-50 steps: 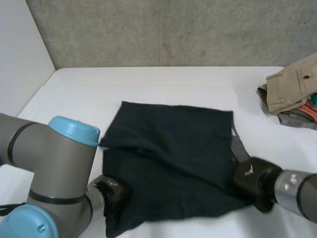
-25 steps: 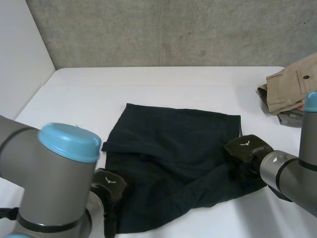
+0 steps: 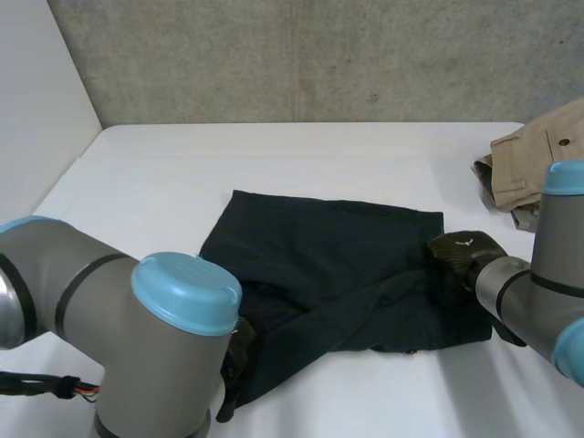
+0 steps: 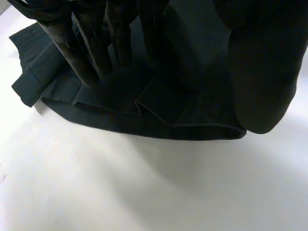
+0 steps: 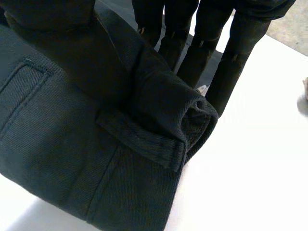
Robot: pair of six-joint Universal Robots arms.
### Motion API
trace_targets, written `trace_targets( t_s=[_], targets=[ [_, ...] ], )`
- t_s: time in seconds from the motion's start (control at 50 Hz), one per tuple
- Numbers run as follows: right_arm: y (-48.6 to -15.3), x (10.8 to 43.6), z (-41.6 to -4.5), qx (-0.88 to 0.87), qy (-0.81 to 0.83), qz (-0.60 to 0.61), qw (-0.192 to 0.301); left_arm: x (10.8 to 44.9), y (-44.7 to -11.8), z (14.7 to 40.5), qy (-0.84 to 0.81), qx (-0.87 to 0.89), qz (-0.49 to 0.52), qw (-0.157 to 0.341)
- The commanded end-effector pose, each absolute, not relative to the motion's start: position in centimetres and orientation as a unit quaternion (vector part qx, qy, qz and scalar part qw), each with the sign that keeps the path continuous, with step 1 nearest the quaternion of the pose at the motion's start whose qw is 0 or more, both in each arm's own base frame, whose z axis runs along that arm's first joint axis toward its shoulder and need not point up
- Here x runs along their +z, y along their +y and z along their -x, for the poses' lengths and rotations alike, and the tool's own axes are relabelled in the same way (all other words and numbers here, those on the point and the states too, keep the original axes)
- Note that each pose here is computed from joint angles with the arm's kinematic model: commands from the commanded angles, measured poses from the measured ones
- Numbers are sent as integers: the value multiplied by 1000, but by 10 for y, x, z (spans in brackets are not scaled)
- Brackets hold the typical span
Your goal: Fold the laundry.
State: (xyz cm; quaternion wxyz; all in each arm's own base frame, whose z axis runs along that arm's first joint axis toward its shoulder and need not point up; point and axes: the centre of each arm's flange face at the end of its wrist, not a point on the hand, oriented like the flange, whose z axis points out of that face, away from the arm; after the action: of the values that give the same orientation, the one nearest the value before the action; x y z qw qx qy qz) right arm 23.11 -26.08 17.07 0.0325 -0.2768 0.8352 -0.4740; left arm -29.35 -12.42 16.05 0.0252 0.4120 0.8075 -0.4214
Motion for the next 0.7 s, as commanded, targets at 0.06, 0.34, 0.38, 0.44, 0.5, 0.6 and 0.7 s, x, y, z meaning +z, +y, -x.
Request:
trace_targets(
  t_s=[0.06,0.34,0.38,0.44,0.5,0.6,0.7],
  targets=[
    [-263,169,-228,-462,846,266,28,154,-129,310,790,-462,-402,36],
    [-187,177,-194,-275,743,610,-2,169,-110,274,785,-367,-498,40],
    [-187,176,-195,-281,727,627,-4,175,-109,270,785,-353,-509,32],
    [-201,179,-207,-331,734,593,-15,180,-123,273,781,-361,-509,40],
    [-225,182,-217,-390,754,528,-11,187,-158,279,775,-396,-487,65],
    [-271,188,-232,-473,763,441,-2,216,-234,302,744,-512,-422,81],
    [-319,190,-242,-551,744,376,-24,234,-319,327,681,-635,-356,80]
  ],
)
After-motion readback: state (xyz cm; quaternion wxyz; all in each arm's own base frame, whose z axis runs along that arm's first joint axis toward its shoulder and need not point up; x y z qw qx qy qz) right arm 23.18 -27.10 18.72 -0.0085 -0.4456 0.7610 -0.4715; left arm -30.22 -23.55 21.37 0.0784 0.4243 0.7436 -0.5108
